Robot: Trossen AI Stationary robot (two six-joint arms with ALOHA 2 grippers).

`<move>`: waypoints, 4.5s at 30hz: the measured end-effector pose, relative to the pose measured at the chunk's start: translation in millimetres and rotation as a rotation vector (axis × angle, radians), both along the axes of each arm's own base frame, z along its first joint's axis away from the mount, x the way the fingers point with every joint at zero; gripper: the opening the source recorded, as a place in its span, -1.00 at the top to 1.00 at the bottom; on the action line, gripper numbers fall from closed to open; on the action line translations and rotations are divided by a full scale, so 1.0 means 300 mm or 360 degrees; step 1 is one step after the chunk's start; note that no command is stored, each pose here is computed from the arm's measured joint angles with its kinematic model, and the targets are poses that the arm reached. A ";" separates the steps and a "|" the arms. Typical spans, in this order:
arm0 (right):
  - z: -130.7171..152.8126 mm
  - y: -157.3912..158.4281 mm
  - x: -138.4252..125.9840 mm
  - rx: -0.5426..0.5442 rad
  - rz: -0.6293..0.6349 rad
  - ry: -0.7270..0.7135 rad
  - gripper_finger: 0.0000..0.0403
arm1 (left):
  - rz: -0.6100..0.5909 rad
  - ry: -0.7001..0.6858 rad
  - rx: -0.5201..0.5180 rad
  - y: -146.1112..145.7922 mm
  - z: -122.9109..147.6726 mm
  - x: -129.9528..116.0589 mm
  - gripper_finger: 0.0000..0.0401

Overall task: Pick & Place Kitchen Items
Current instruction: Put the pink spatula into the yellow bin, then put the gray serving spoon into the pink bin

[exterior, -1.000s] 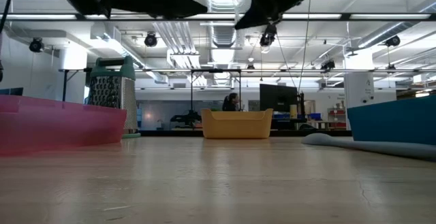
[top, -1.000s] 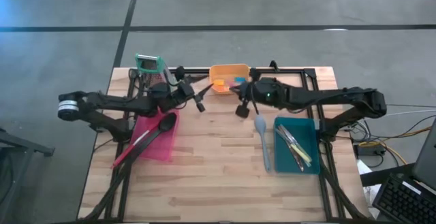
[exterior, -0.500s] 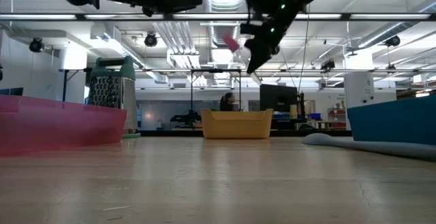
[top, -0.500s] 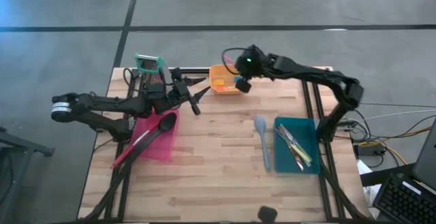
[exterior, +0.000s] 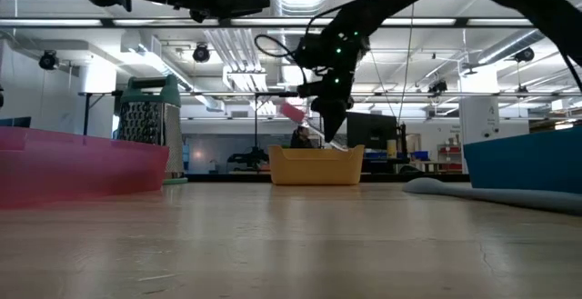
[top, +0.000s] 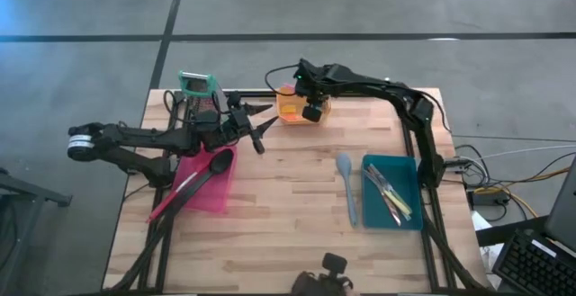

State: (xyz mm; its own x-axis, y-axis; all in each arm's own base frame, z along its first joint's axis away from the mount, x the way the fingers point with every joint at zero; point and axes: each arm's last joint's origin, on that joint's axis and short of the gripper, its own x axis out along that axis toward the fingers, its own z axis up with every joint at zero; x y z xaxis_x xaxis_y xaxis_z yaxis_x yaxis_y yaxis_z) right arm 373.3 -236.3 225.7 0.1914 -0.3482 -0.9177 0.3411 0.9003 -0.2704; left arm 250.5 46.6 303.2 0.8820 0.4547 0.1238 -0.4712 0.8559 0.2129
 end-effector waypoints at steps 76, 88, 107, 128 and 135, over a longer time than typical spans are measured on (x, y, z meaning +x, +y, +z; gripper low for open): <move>0.587 0.515 -0.194 0.0413 -0.0084 -0.0237 0.29 | -0.0052 0.0047 -0.0043 -0.004 -0.013 0.003 0.12; 0.409 0.761 -0.217 0.0505 -0.0154 0.0073 0.51 | -0.0052 0.0065 -0.0046 -0.003 -0.017 0.003 0.11; 0.021 1.107 -0.219 0.0604 -0.0480 0.0185 0.44 | -0.0054 0.0060 -0.0057 -0.004 -0.017 0.003 0.11; -0.267 1.180 -0.100 0.0524 -0.0429 0.0977 0.50 | -0.0060 0.0043 -0.0118 -0.003 -0.020 0.004 0.11; -0.312 1.195 -0.097 0.0656 -0.0402 0.1093 0.50 | -0.0063 0.0036 -0.0157 -0.003 -0.022 0.004 0.11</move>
